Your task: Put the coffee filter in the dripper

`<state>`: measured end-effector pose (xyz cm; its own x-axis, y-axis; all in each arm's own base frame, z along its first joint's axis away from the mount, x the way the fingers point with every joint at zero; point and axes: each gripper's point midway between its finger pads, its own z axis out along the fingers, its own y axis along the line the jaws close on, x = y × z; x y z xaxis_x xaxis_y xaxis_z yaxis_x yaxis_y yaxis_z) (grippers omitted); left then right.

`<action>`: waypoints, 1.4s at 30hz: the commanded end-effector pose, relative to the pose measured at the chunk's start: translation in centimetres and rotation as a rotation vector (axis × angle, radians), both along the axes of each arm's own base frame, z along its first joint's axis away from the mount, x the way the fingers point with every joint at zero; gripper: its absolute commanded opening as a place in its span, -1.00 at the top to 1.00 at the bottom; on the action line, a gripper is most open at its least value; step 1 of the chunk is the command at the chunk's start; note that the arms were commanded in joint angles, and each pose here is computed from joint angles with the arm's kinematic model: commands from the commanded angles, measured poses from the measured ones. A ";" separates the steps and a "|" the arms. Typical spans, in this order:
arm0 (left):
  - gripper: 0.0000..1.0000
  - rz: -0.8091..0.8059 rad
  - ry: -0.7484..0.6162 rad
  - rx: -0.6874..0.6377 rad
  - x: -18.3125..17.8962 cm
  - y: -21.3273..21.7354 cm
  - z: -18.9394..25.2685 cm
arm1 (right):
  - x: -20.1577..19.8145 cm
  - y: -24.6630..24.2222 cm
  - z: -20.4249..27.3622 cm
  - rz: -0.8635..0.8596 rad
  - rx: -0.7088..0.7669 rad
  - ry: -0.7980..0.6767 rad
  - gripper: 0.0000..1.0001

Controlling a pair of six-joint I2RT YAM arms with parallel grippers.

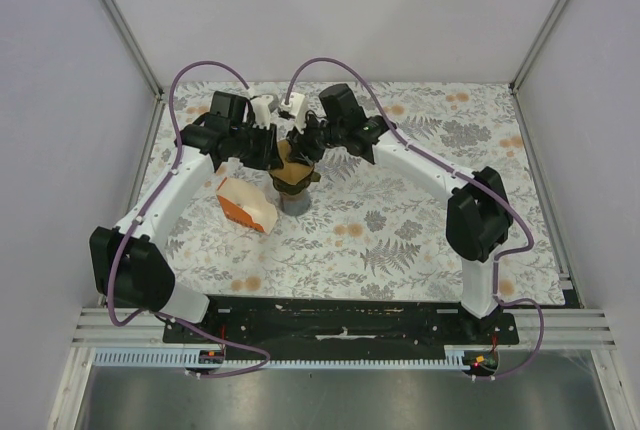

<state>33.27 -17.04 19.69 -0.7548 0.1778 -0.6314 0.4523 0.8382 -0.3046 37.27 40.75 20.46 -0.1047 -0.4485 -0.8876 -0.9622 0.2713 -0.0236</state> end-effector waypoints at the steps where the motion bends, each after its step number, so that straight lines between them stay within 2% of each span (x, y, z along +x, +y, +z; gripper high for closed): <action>1: 0.43 -0.018 -0.026 0.001 -0.2 0.0 0.5 | 0.4 -0.6 -2.0 -0.013 -0.054 0.009 0.03; 6: 0.29 -0.024 -0.038 -0.006 -0.1 -0.1 0.9 | 0.0 -0.6 -0.7 -0.003 -0.033 -0.001 -0.19; 13: 0.08 -0.029 -0.044 -0.007 -0.3 -0.1 1.2 | 0.2 -0.9 2.0 -0.006 -0.009 -0.064 -0.60; 16: 0.02 -0.028 -0.055 -0.008 -0.1 0.0 1.6 | 0.0 -1.1 2.9 -0.002 0.004 -0.078 -0.62; 17: -0.01 -0.032 -0.055 -0.008 -0.1 -0.1 1.7 | -0.1 -1.0 3.3 0.002 0.011 -0.084 -0.74; 24: -0.18 -0.045 -0.073 -0.029 0.0 -0.3 2.8 | -0.1 -1.2 4.9 -0.004 0.031 -0.105 -0.80; 32: -0.26 -0.047 -0.102 -0.036 0.2 -0.1 4.2 | -0.3 -1.4 5.4 -0.004 0.037 -0.110 -0.83; 37: -0.40 -0.060 -0.127 -0.055 0.4 -0.3 5.6 | -0.7 -1.5 7.8 0.006 0.073 -0.144 -0.84; 42: -0.45 -0.059 -0.130 -0.059 0.3 -0.1 5.8 | -1.2 -1.9 9.6 0.015 0.098 -0.168 -0.87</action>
<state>33.59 -16.93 22.48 -0.7268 0.1720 -0.6649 0.4796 0.8201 -0.3122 37.10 38.89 23.58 -0.0538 -0.4494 -0.8917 -0.9547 0.2850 -0.0860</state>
